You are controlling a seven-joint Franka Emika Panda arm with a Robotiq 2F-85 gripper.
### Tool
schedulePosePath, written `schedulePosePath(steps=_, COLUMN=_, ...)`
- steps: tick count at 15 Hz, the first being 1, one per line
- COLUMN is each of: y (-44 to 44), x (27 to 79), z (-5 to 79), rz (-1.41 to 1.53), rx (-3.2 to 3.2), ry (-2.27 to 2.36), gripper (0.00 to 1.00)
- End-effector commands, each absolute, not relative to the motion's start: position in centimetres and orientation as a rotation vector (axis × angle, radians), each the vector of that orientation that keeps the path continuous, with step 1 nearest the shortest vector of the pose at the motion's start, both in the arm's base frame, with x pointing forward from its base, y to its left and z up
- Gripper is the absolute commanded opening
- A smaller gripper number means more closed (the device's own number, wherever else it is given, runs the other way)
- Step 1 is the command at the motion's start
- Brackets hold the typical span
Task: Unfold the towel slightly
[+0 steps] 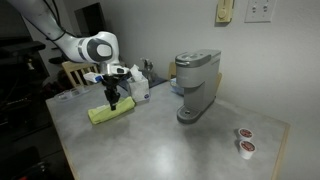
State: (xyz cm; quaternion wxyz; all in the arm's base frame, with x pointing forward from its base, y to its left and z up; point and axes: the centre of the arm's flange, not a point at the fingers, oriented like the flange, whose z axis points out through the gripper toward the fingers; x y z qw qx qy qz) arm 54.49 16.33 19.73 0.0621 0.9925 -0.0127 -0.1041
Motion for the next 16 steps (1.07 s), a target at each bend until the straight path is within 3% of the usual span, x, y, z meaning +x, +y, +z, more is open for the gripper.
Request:
schedulePosePath(steps=1, y=13.7, x=53.4, z=19.2, rz=-0.344, rx=3.103, ry=-0.005, gripper=0.01)
schedulePosePath(steps=16, y=6.7, x=53.7, z=18.1, rz=-0.393, rx=3.208, ry=0.304, gripper=0.01)
